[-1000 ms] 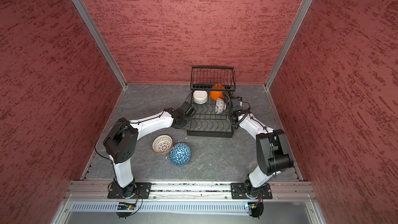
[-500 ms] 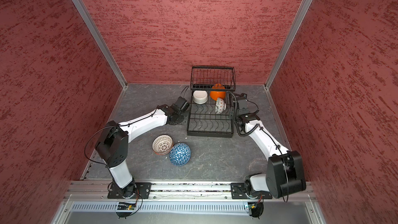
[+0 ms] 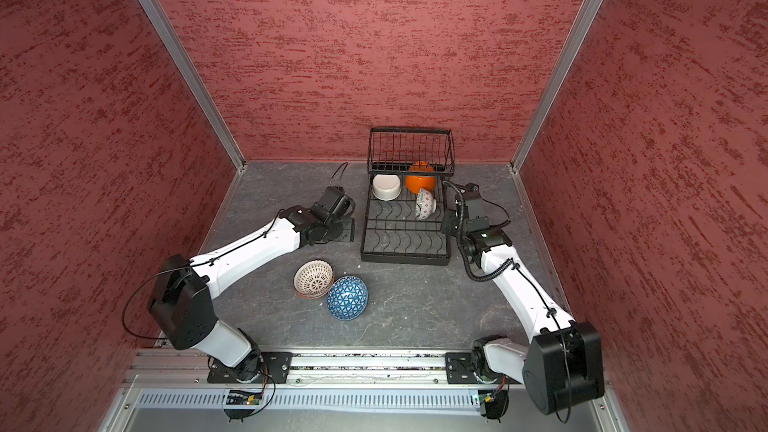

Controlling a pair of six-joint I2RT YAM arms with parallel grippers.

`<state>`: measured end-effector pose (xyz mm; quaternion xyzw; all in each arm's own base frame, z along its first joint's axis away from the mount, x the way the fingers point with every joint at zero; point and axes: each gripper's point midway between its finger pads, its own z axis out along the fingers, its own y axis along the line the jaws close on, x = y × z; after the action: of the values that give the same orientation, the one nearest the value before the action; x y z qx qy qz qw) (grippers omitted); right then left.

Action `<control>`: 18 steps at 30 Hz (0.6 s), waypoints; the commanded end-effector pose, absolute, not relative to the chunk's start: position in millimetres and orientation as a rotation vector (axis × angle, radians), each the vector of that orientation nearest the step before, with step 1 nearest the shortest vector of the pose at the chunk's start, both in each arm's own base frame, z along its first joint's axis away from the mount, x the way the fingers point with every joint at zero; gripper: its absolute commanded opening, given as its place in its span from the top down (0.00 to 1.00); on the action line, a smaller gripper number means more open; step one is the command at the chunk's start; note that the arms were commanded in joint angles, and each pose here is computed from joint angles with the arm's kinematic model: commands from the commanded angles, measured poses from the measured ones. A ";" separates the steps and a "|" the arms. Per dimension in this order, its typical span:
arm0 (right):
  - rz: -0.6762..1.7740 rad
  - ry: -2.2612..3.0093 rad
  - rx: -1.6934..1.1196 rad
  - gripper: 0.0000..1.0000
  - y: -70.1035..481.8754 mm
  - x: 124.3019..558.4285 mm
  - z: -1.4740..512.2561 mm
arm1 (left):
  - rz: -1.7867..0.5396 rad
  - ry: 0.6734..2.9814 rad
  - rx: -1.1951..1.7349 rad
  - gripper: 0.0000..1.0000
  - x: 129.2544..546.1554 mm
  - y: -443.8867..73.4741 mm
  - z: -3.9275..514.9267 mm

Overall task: Load the bowls into the dish rack
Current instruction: 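Lower the left gripper onto the red-white bowl rim while the right gripper draws back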

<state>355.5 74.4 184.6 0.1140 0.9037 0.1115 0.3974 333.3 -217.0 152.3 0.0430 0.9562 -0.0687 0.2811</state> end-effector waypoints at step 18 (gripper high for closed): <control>0.416 2.405 -0.011 0.48 194.0 341.2 159.2 | -0.175 2.780 -0.307 0.39 231.6 -117.6 143.3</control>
<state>332.8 184.3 147.2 -0.0054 0.9331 0.1558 0.3242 251.1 -128.2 147.8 -0.0872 0.9733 -0.0698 0.2007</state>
